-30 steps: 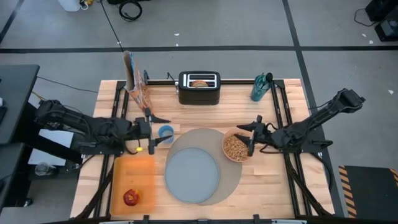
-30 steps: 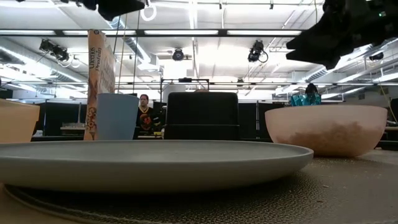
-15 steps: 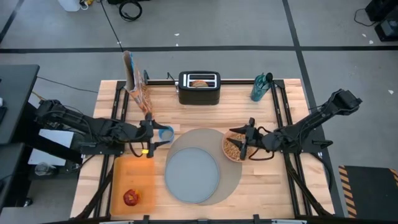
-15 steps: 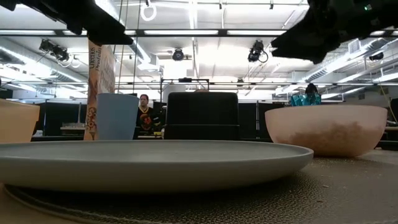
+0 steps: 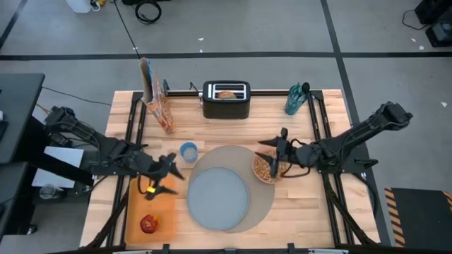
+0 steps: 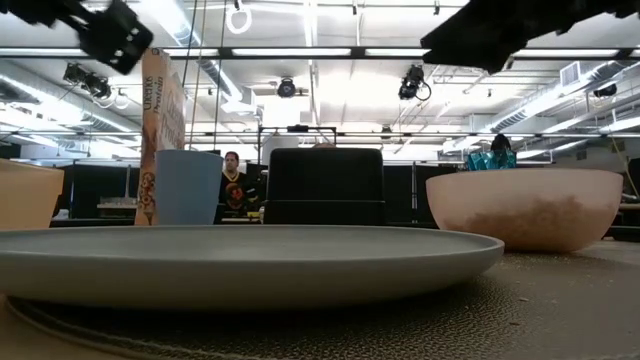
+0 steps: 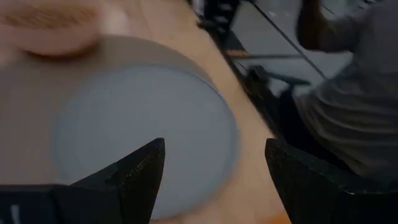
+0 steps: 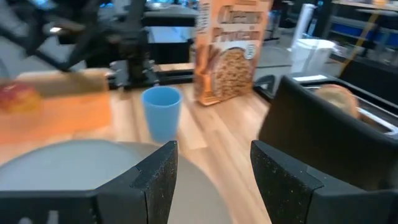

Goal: Arrange a breakfast setting
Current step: Put the red apple on the blue plate

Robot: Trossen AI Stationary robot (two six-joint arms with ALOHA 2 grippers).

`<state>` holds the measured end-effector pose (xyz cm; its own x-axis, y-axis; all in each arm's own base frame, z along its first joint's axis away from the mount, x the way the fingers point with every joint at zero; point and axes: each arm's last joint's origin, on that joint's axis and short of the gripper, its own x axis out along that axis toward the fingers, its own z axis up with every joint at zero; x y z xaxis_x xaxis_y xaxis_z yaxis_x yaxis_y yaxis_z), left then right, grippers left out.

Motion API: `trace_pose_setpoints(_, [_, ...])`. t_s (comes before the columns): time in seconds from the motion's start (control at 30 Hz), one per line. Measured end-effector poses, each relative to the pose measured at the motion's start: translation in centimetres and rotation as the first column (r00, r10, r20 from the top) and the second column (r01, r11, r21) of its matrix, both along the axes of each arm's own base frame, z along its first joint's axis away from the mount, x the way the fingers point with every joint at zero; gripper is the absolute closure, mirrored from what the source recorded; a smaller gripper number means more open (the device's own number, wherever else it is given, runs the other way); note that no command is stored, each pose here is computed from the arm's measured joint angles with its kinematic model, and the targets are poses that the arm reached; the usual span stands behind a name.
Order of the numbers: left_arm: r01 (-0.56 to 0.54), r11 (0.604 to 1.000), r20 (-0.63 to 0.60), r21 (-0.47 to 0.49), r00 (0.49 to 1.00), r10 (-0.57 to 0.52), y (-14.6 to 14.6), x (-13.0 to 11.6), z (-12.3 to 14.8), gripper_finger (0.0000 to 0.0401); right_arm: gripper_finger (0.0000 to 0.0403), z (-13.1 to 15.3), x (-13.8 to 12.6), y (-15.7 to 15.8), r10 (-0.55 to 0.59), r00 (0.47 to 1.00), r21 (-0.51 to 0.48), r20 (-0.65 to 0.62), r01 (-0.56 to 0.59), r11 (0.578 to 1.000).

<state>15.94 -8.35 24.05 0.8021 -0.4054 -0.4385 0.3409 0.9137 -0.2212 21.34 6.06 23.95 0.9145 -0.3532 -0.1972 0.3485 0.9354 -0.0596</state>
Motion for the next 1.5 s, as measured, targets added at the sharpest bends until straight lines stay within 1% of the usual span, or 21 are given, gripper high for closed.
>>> trace_pose_setpoints(0.1, [0.07,0.997,-0.041,-0.024,0.997,-0.071,-1.0,-0.7,-0.2,0.0116,0.0193,0.1,0.3,-1.3,-0.06,0.998,0.028,0.019,0.059,0.998])
trace_pose_setpoints(0.17, [0.101,0.994,-0.079,-0.033,0.992,-0.103,-1.7,-1.1,-0.2,0.0116,0.0193,0.3,0.7,-2.0,-0.071,0.997,0.069,0.031,0.068,0.995])
trace_pose_setpoints(0.23, [0.11,0.993,-0.137,-0.034,0.984,-0.113,-2.3,-1.6,0.4,0.0118,0.0193,0.7,1.2,-2.5,-0.07,0.997,0.11,0.041,0.065,0.992])
trace_pose_setpoints(0.4, [0.13,0.99,-0.235,0.062,0.966,-0.112,-4.9,-2.7,2.6,0.0133,0.0193,2.2,2.6,-2.5,-0.091,0.995,0.116,0.041,0.086,0.99])
trace_pose_setpoints(0.43, [0.131,0.988,-0.265,0.088,0.959,-0.103,-5.4,-2.9,3.0,0.0135,0.0193,2.6,2.9,-2.5,-0.099,0.994,0.115,0.048,0.093,0.989])
trace_pose_setpoints(0.5, [0.106,0.984,-0.34,0.144,0.939,-0.051,-6.3,-3.4,3.4,0.0138,0.0193,3.2,3.3,-2.3,-0.113,0.992,0.106,0.052,0.107,0.989])
trace_pose_setpoints(0.6, [0.077,0.973,-0.458,0.22,0.888,0.033,-7.6,-3.9,3.1,0.0138,0.0193,3.7,3.9,-1.8,-0.135,0.989,0.093,0.061,0.129,0.987])
trace_pose_setpoints(0.63, [0.072,0.972,-0.486,0.224,0.873,0.048,-8.2,-4.0,2.9,0.0138,0.0193,3.8,4.1,-1.7,-0.147,0.987,0.083,0.061,0.142,0.986])
trace_pose_setpoints(0.73, [0.073,0.977,-0.549,0.2,0.834,0.05,-10.3,-4.3,2.6,0.0138,0.0193,3.3,4.6,-1.1,-0.182,0.981,0.043,0.063,0.18,0.983])
trace_pose_setpoints(0.83, [0.067,0.979,-0.58,0.192,0.813,0.058,-12.3,-4.3,2.4,0.0138,0.0193,3.0,5.2,-0.8,-0.203,0.976,0.022,0.083,0.202,0.979])
trace_pose_setpoints(0.93, [0.063,0.977,-0.595,0.205,0.8,0.073,-14.4,-4.1,2.0,0.0138,0.0193,2.5,5.8,-0.5,-0.193,0.978,0.003,0.083,0.194,0.981])
trace_pose_setpoints(1.07, [0.092,0.955,-0.625,0.284,0.772,0.111,-16.7,-3.6,0.8,0.0139,0.0193,2.2,6.1,-0.3,-0.151,0.986,-0.008,0.068,0.152,0.988])
trace_pose_setpoints(1.13, [0.122,0.935,-0.656,0.334,0.742,0.138,-17.3,-3.7,0.2,0.0139,0.0193,2.2,6.1,-0.3,-0.145,0.987,-0.004,0.069,0.145,0.989])
trace_pose_setpoints(1.2, [0.147,0.916,-0.672,0.373,0.723,0.158,-17.9,-3.9,-0.3,0.0144,0.0193,2.2,6.1,-0.3,-0.143,0.987,-0.001,0.074,0.144,0.99])
trace_pose_setpoints(1.37, [0.189,0.91,-0.683,0.37,0.719,0.129,-18.9,-4.8,-0.4,0.0178,0.0193,2.5,6.1,-0.2,-0.139,0.985,0.019,0.104,0.138,0.99])
trace_pose_setpoints(1.5, [0.179,0.902,-0.67,0.394,0.728,0.149,-18.8,-5.2,-0.4,0.0215,0.0193,2.6,6.2,-0.2,-0.14,0.983,0.026,0.119,0.138,0.99])
